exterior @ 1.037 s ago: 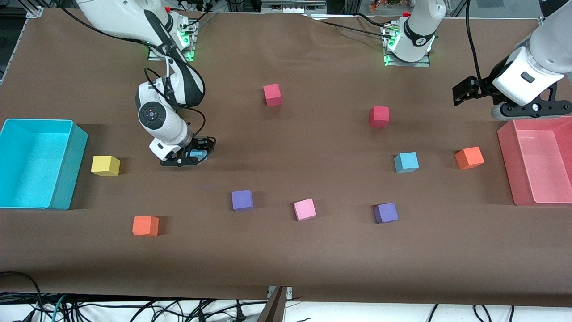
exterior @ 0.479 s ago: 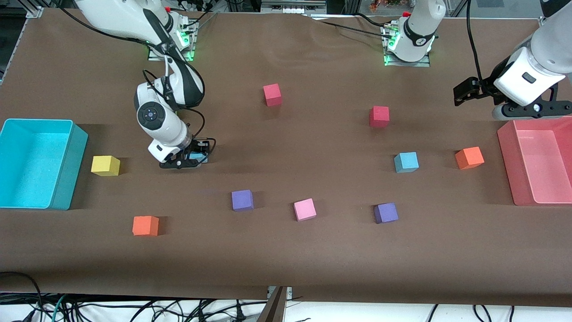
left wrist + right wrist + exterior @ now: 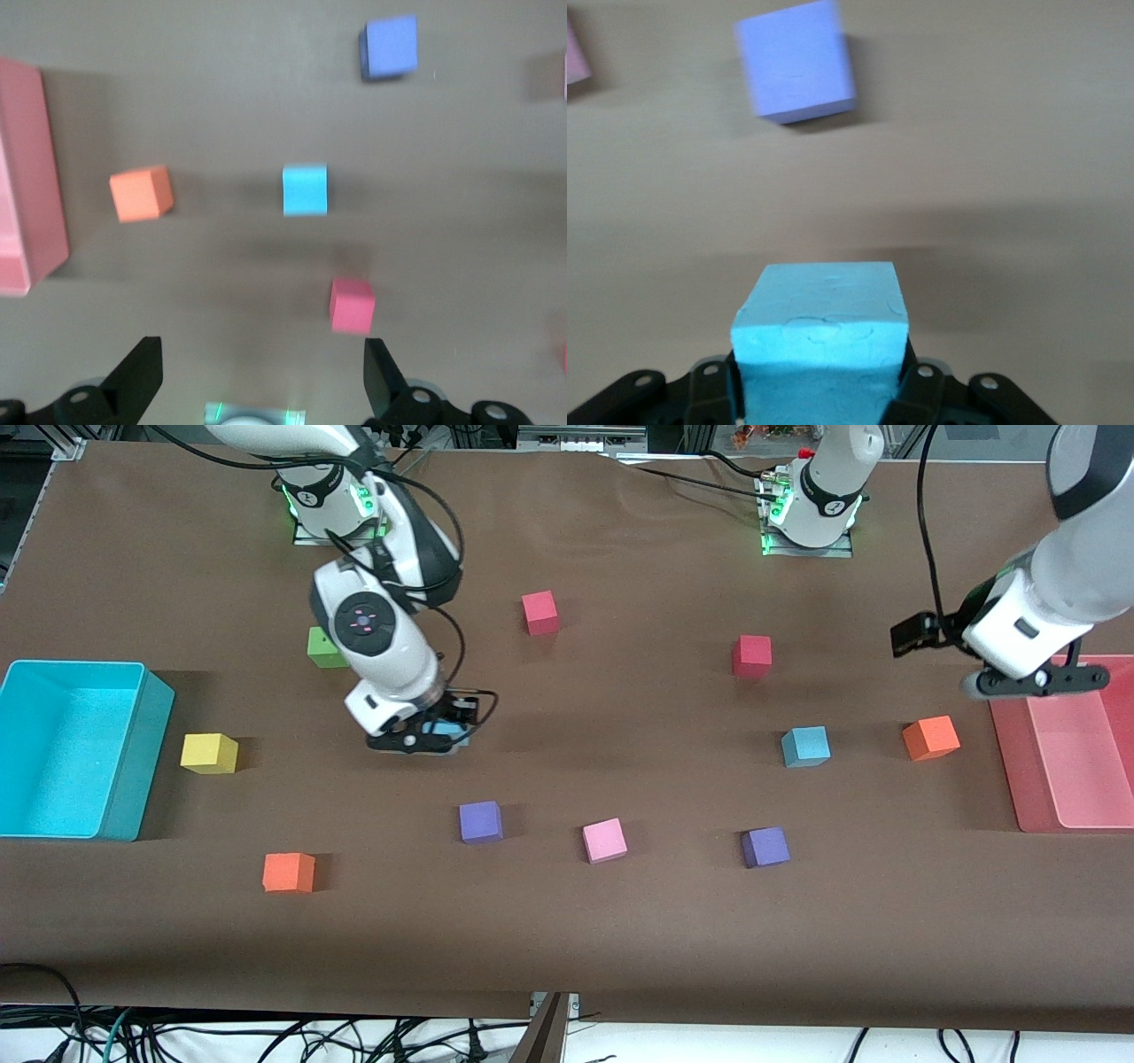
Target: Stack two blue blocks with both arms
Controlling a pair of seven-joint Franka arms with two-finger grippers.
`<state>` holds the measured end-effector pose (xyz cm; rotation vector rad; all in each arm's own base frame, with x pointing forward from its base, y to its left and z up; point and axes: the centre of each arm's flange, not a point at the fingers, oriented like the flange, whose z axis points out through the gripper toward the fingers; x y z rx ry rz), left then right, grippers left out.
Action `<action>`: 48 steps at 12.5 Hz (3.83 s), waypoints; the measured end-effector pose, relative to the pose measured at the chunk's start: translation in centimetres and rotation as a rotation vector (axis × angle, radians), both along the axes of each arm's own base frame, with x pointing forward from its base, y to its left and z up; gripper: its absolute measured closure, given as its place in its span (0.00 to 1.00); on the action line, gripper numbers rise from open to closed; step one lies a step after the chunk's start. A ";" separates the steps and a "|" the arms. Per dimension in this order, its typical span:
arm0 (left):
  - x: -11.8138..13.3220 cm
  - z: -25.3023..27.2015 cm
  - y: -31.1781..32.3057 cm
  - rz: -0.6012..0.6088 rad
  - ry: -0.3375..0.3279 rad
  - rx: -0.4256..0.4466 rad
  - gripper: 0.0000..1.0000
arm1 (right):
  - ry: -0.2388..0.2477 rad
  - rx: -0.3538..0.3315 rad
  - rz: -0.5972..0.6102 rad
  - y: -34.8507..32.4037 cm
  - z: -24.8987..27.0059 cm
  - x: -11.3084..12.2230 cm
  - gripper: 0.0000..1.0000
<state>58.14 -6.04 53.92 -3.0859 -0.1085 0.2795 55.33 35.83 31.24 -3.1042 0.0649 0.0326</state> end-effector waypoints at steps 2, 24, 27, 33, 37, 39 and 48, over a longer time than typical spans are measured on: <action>1.3 -2.7 0.2 -0.004 0.009 0.022 0.00 | 0.003 0.007 -0.018 5.0 -2.6 -0.1 0.41; -2.3 -34.1 -0.7 -0.052 -0.088 -0.035 0.39 | 0.043 0.108 0.256 9.6 1.9 2.3 0.00; -1.6 -30.3 -3.0 -0.090 -0.119 -0.043 0.41 | 0.107 0.339 0.351 7.6 0.4 3.0 0.00; -2.3 -17.2 -21.0 -0.064 -0.154 -0.173 0.41 | -0.189 0.635 0.440 3.3 -8.2 -1.3 0.00; -4.6 -19.8 -32.6 0.004 -0.120 -0.187 0.41 | -0.408 0.691 0.614 1.2 -12.6 -4.6 0.00; -4.1 -20.3 -35.2 0.003 -0.127 -0.203 0.41 | -0.529 0.686 0.728 0.1 -14.0 -5.2 0.00; -2.2 -25.1 -38.5 0.000 -0.214 -0.247 0.41 | -0.685 0.674 0.895 -0.4 -17.8 -6.3 0.00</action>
